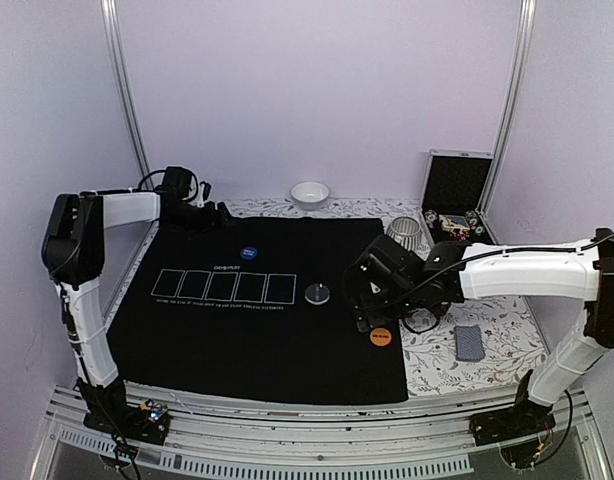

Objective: Distribute texas hold em gaming equipment
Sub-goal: Place the small blind button in the small blind area, then pick up the big blind button from the poker table mat, then place the big blind button in the big blind area, then pick up the pile of poker chips from the pile of poker chips, then place the poker chips pile in the dealer area, then pick up the pile of poker chips from the pile of poker chips.

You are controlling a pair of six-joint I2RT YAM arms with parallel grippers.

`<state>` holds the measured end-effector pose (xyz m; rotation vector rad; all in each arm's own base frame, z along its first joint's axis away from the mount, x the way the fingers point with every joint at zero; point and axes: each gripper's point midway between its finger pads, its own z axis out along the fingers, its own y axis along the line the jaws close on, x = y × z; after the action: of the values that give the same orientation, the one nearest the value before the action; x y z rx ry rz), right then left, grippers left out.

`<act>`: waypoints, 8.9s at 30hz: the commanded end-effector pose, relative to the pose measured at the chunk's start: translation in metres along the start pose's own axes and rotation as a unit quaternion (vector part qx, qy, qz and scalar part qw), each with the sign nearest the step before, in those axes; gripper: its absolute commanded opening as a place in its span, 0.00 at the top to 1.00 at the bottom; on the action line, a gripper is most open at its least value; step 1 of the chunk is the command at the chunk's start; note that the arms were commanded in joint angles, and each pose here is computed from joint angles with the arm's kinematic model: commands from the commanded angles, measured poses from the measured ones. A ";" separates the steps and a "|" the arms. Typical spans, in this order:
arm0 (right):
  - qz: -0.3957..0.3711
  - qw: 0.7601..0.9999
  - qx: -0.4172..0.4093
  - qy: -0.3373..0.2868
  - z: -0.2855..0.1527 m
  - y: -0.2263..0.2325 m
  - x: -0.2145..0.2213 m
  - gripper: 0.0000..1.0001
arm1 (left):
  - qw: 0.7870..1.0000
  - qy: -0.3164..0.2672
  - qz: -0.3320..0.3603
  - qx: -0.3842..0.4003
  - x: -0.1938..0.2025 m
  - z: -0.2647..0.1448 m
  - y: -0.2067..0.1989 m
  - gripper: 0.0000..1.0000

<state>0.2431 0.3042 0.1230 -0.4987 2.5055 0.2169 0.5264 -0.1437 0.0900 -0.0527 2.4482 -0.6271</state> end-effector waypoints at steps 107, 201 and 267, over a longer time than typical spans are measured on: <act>0.112 0.990 0.073 0.045 -0.006 -0.135 -0.073 0.01 | 0.982 -0.091 0.167 -0.008 0.062 -0.163 -0.081 0.03; -0.136 0.976 -0.042 0.163 0.121 0.047 -0.008 0.97 | 0.978 -0.092 0.184 -0.031 0.064 -0.169 -0.073 0.03; 0.100 0.977 0.063 0.177 0.099 -0.184 -0.028 0.10 | 0.977 -0.088 0.188 -0.039 0.065 -0.167 -0.069 0.02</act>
<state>0.3848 0.1731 0.0619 -0.2391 2.8734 0.0493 0.3725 -0.1517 0.1965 0.3035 2.2378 -0.3625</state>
